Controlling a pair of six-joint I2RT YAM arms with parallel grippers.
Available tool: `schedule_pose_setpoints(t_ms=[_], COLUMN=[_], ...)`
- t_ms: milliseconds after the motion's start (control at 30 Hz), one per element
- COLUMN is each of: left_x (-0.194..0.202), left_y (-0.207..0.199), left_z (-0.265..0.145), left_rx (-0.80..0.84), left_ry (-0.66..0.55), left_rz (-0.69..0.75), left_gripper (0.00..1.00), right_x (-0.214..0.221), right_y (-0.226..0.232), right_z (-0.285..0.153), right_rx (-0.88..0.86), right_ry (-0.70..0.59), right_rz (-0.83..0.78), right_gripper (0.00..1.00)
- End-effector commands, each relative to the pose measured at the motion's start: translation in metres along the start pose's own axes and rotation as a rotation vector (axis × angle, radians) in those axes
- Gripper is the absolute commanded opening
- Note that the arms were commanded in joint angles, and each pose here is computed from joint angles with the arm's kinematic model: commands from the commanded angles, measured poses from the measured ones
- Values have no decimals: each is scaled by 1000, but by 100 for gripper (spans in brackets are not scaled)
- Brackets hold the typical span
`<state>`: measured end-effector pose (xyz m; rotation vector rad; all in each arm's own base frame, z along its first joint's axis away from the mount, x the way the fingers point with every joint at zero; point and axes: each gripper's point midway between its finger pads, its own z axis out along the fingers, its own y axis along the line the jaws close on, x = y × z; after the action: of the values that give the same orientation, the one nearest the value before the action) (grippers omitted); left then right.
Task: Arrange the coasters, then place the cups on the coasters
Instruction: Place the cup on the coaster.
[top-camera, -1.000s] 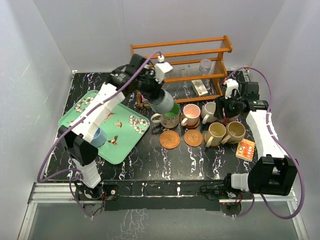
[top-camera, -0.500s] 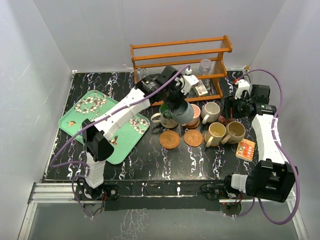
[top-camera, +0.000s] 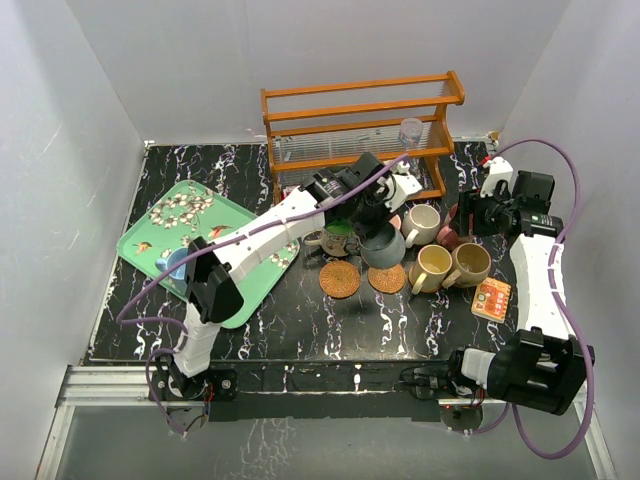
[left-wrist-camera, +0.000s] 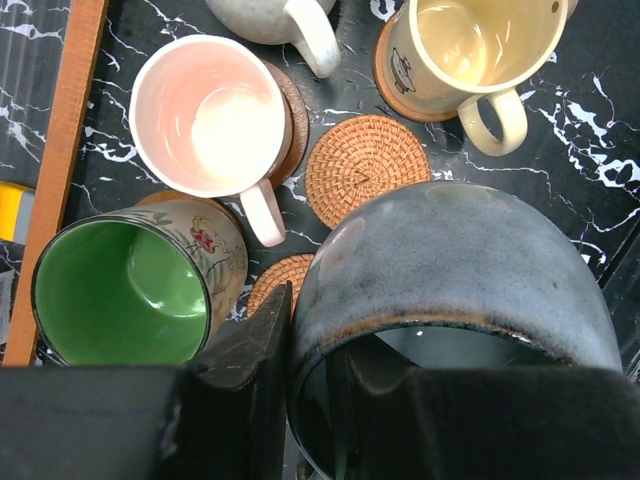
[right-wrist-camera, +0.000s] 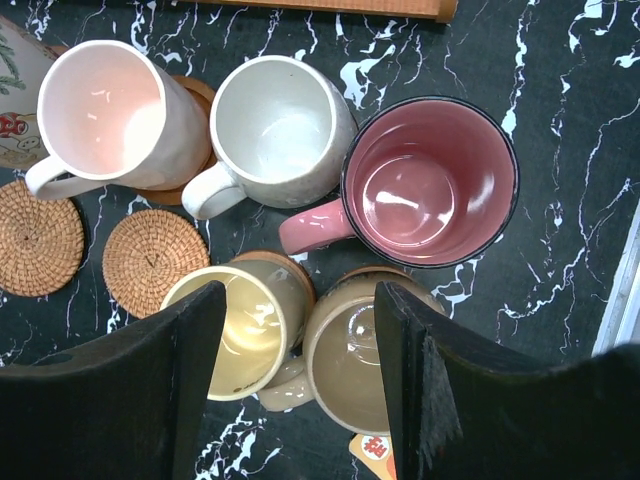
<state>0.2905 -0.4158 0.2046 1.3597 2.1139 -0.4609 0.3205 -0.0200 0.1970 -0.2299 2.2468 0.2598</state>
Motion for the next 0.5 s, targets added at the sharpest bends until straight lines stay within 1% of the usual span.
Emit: schedule_pose_setpoints(t_ms=[0, 267, 467], left_x=[-37, -23, -11], left_y=[-7, -24, -15], left_z=[-15, 11, 27], left_rx=[-23, -43, -121], left_ry=[-125, -70, -22], left_rz=[-25, -46, -131], left_gripper=[0, 0, 0], right_x=[-19, -19, -18], right_y=[-3, -4, -4], right_z=[-9, -9, -8], right_rx=[17, 14, 8], right_ry=[-88, -95, -93], right_rz=[-16, -5, 1], right_gripper=[60, 60, 60])
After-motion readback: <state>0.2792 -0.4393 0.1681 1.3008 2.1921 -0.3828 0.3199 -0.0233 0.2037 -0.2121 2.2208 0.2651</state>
